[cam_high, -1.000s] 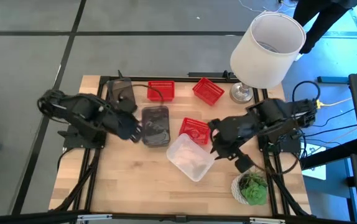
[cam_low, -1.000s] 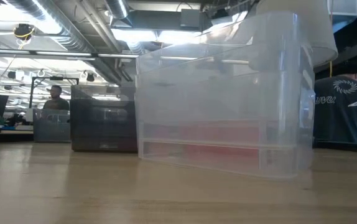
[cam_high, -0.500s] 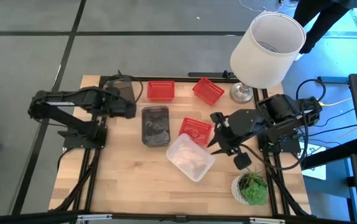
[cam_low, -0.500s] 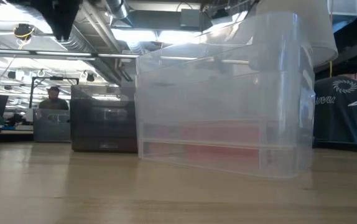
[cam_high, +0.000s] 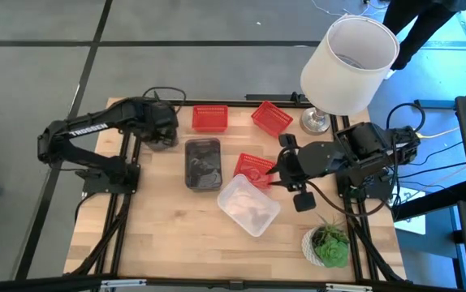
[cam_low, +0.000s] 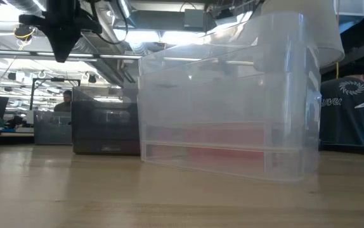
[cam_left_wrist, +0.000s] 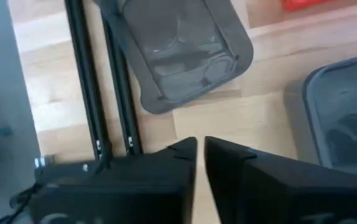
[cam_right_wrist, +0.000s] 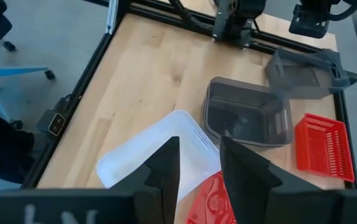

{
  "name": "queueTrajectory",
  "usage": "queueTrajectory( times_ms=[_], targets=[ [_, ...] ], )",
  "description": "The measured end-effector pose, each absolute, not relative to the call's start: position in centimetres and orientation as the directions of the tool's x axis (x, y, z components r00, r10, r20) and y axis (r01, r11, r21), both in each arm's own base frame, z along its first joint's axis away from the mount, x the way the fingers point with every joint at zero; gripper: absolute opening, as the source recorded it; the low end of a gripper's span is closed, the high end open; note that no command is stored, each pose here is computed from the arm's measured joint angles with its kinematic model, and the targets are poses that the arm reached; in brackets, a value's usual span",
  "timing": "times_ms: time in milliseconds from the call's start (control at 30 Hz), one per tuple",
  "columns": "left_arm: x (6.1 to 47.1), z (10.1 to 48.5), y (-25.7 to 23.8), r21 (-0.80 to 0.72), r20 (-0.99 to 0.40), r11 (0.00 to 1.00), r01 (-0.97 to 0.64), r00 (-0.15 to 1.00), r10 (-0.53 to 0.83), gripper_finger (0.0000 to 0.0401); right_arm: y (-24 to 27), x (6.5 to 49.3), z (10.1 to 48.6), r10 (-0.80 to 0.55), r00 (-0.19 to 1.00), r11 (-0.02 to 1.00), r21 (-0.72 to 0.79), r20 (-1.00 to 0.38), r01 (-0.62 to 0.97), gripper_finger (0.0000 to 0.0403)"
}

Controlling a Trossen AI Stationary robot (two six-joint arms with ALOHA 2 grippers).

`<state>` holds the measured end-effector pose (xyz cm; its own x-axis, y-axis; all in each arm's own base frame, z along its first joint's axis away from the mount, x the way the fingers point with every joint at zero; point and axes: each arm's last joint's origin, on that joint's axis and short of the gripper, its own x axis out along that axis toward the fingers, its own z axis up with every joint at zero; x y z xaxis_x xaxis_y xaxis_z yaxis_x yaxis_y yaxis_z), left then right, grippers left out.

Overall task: Stack baskets by color
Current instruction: Stack the top black bin on the bottom black bins

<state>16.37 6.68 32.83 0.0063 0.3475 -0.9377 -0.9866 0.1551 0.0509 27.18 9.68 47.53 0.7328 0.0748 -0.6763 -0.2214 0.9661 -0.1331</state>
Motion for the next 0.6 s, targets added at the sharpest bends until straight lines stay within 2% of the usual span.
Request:
queueTrajectory(
  times_ms=[100, 300, 367, 500, 600],
  targets=[
    [16.3, 32.9, 7.6, 0.047, -0.942, 0.213, -0.976, 0.028, 0.334, 0.0007, 9.3, 27.3, 47.5, 0.063, 0.734, 0.969, -0.134, -0.676, -0.206, 0.0113],
    [15.8, 32.8, 8.6, 0.04, -0.958, 0.261, -0.965, 0.037, 0.284, 0.0038, 8.4, 27.6, 47.5, 0.039, 0.732, 0.974, -0.138, -0.681, -0.18, 0.0113],
    [15.8, 32.7, 8.9, 0.006, -0.971, 0.233, -0.972, 0.051, 0.234, 0.0049, 8.1, 27.6, 47.4, 0.03, 0.728, 0.973, -0.148, -0.685, -0.179, 0.0113],
    [15.4, 31.3, 10.1, -0.009, -0.99, 0.104, -0.995, 0.023, 0.138, 0.0066, 7.7, 27.6, 47.3, 0.016, 0.719, 0.971, -0.161, -0.694, -0.177, 0.0113],
    [15.2, 29.7, 10.9, 0.036, -0.994, 0.104, -0.994, -0.025, 0.104, 0.0069, 7.5, 27.6, 47.3, 0.01, 0.713, 0.971, -0.163, -0.702, -0.175, 0.0113]
  ],
)
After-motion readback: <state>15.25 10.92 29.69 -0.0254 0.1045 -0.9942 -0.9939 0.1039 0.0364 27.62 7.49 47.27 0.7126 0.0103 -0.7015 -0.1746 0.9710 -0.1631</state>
